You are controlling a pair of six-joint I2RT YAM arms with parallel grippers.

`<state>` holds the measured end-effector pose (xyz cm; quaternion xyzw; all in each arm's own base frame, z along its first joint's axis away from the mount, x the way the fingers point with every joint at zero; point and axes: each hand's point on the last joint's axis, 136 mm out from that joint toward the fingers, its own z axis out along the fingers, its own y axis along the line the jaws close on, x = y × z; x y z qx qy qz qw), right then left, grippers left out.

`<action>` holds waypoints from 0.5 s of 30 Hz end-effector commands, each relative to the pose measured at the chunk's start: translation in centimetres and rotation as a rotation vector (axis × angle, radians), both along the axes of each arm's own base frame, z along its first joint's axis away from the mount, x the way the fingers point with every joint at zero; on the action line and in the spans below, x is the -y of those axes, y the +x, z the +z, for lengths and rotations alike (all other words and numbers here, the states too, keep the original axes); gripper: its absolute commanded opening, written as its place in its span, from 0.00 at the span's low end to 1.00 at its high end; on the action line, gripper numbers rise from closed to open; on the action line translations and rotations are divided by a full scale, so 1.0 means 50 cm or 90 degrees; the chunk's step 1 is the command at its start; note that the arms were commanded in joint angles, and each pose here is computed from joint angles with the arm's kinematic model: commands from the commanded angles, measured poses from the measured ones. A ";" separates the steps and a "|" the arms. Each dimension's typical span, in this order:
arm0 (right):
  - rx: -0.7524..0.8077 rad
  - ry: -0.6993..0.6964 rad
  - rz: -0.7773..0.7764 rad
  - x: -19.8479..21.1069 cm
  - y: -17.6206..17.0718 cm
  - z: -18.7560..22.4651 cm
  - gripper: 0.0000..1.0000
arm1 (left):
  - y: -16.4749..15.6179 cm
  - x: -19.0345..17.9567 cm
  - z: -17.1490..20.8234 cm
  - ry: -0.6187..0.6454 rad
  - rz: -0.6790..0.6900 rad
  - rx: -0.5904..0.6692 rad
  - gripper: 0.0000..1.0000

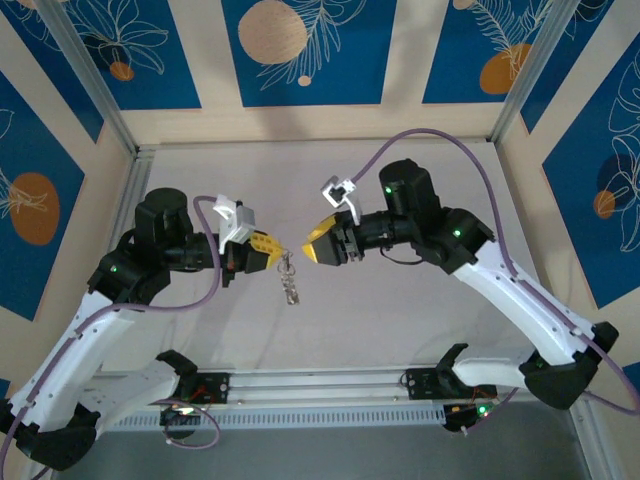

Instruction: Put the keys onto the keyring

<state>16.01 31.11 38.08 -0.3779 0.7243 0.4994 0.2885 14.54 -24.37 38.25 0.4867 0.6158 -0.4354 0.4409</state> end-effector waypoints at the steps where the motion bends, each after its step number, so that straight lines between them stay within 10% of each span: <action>1: 0.080 0.021 0.010 0.012 -0.019 0.024 0.45 | -0.035 0.001 0.062 -0.053 -0.044 0.034 0.00; 15: 0.182 0.121 0.084 -0.026 -0.039 0.088 0.41 | -0.049 0.014 0.140 -0.182 -0.091 0.016 0.00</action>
